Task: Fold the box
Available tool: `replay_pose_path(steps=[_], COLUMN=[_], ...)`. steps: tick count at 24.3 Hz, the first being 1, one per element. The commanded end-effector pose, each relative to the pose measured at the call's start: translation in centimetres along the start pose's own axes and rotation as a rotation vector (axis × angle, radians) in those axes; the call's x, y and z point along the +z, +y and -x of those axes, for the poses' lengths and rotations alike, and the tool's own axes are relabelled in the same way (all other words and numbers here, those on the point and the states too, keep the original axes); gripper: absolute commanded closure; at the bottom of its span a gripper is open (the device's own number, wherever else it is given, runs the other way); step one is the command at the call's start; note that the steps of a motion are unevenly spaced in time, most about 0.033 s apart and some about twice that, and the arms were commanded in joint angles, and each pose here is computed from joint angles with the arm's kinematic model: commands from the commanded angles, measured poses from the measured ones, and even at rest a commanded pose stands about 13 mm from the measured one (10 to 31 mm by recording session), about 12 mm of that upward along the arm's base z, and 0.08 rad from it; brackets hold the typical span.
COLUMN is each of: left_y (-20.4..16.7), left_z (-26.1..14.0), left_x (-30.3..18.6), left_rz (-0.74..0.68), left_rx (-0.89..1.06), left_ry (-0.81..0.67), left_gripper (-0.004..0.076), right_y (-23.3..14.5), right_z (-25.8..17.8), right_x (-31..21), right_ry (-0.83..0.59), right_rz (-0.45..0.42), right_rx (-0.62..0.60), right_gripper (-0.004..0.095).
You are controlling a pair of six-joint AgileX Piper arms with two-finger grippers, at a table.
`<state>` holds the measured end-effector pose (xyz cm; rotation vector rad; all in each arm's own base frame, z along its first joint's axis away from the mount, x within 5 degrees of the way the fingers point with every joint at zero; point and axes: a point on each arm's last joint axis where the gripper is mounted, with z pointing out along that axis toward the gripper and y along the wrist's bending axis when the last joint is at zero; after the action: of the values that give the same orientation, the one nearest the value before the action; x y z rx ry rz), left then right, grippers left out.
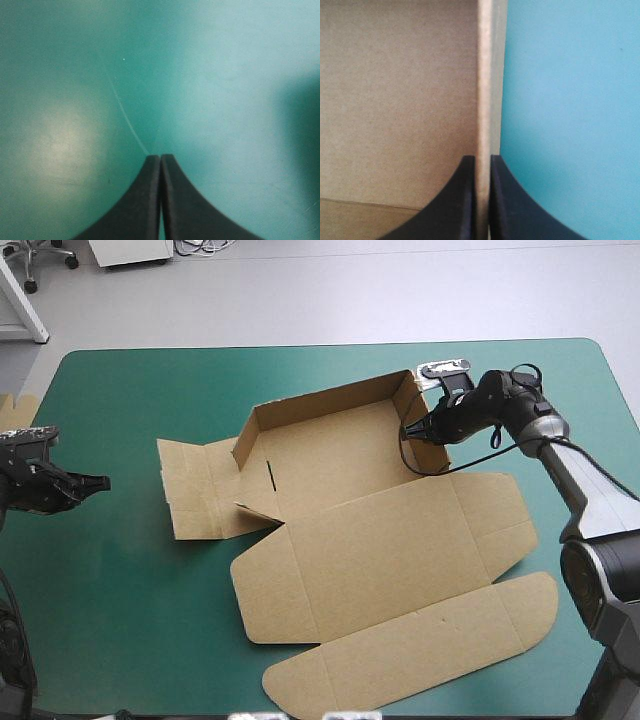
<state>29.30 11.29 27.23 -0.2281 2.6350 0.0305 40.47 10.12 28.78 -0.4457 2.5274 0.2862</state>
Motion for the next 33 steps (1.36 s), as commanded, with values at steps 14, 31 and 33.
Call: replay_pose_path(steps=[14,31,33], left_y=[-0.1,-0.4,-0.4], left_z=[1.3,1.5,1.5], left_x=[-1.9,-1.9,-1.9], left_rz=[0.006,-0.03,-0.03], left_rx=[-0.006,-0.002,-0.002], left_ry=[-0.119,-0.134,-0.134], left_gripper=[0.0734,0.0734,0.0734], right_y=[-3.7,-4.0,-4.0], right_z=[1.3,1.2,1.1], right_x=[-6.0,-2.2,-2.2], right_ry=[0.151,0.15,0.165], right_rz=[-0.084,-0.114,-0.111], right_rx=[0.298,0.219,0.209], right_gripper=[0.0913,0.0607,0.0459])
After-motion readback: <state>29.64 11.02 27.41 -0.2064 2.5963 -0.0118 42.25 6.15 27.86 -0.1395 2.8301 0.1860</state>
